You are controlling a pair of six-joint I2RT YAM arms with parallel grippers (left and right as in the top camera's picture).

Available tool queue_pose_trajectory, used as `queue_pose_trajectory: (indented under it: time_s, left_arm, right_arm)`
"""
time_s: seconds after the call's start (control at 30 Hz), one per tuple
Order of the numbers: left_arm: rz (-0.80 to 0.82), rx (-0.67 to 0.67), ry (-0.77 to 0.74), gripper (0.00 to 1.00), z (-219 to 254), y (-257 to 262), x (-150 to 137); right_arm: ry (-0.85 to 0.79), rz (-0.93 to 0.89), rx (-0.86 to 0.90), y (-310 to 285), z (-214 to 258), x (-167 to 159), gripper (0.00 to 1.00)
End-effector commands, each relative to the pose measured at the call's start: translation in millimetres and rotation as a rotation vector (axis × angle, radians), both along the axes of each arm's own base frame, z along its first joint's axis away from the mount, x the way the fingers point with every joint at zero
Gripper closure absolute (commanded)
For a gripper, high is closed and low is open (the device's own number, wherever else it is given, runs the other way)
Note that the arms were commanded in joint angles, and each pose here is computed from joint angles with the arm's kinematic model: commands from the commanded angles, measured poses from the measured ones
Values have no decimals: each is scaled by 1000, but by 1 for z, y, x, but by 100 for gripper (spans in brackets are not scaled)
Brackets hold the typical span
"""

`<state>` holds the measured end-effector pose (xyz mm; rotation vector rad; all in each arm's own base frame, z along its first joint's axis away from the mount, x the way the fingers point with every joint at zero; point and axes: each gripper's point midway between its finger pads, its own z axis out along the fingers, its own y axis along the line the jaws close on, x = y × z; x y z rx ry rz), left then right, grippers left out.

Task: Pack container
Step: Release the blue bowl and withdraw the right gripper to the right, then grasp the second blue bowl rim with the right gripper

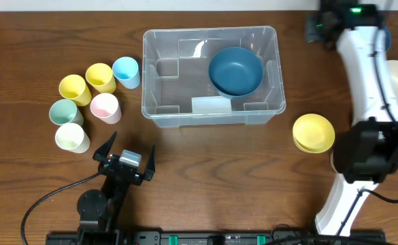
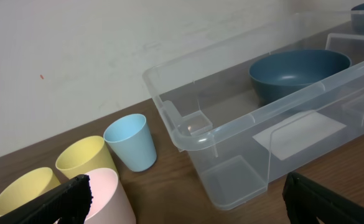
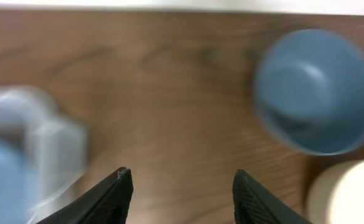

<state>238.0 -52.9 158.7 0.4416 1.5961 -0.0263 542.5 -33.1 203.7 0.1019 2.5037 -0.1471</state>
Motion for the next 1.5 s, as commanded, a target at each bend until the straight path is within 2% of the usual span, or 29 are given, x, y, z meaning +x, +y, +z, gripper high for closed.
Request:
queue_pose_trajectory:
  time_s: [0.0, 0.27, 0.63, 0.9, 0.97, 1.03, 1.13, 1.47]
  left_arm:
    - [-4, -6, 48, 2, -16, 0, 0]
    - [-4, -6, 48, 2, -16, 0, 0]
    - [-4, -6, 49, 2, -16, 0, 0]
    - [-4, -6, 49, 2, -16, 0, 0]
    - [-4, -6, 48, 2, -16, 0, 0]
    - [-4, -6, 49, 2, -16, 0, 0]
    - [-4, -6, 49, 2, -16, 0, 0]
    - [-4, -6, 49, 2, -16, 0, 0]
  right_arm:
    - [-54, -35, 28, -30, 10, 8, 46]
    - [-27, 15, -78, -90, -32, 27, 47]
    - [151, 49, -87, -113, -148, 31, 51]
    - [114, 45, -108, -124, -150, 40, 54]
    - [120, 42, -110, -126, -150, 39, 62]
    - [123, 39, -108, -127, -151, 38, 83]
    - [128, 39, -106, -127, -151, 37, 98]
    - [137, 61, -99, -108, -141, 35, 99]
